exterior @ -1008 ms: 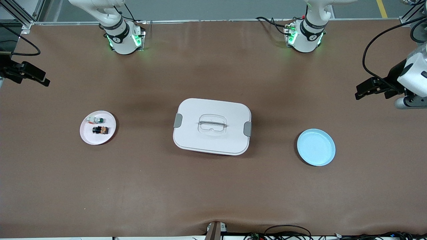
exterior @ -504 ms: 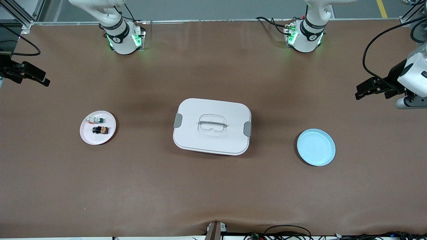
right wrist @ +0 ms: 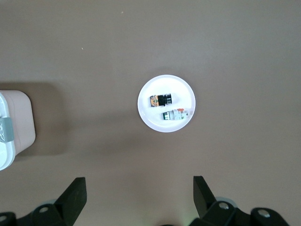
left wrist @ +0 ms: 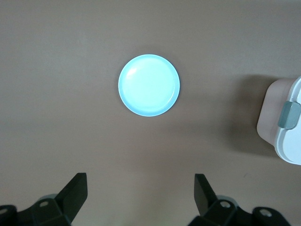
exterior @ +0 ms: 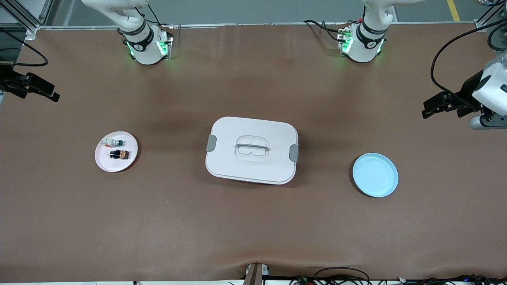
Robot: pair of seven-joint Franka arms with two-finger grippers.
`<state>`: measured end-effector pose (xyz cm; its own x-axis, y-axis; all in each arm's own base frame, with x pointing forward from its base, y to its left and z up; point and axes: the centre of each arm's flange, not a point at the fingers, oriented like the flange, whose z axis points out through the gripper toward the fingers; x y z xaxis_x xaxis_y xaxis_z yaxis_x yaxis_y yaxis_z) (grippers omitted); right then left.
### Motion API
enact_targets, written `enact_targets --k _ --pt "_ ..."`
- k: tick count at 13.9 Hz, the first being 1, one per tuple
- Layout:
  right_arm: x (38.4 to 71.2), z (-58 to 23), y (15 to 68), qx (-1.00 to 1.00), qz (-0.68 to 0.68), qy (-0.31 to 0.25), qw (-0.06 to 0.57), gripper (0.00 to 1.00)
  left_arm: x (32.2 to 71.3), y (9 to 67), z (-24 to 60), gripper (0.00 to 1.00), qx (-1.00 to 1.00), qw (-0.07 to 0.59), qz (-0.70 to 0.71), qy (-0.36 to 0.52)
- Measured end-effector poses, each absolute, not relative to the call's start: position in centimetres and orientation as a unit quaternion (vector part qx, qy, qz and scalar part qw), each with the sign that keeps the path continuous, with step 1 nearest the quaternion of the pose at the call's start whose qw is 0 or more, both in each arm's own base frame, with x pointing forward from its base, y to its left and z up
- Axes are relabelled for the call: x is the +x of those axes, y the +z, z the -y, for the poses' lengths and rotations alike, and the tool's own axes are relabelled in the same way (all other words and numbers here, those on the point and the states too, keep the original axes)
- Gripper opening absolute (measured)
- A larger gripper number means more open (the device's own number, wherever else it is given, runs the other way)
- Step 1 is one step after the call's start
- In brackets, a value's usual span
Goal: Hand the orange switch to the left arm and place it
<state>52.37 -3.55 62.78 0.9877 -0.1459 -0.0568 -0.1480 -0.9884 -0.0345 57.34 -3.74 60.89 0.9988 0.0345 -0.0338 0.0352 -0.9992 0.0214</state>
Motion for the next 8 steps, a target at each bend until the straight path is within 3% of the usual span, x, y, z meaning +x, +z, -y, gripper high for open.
enact_targets --k 8 --pt "54.9 3.7 57.3 -0.994 -0.074 0.080 0.017 1.00 57.3 60.9 3.7 1.00 1.000 0.011 -0.018 -0.017"
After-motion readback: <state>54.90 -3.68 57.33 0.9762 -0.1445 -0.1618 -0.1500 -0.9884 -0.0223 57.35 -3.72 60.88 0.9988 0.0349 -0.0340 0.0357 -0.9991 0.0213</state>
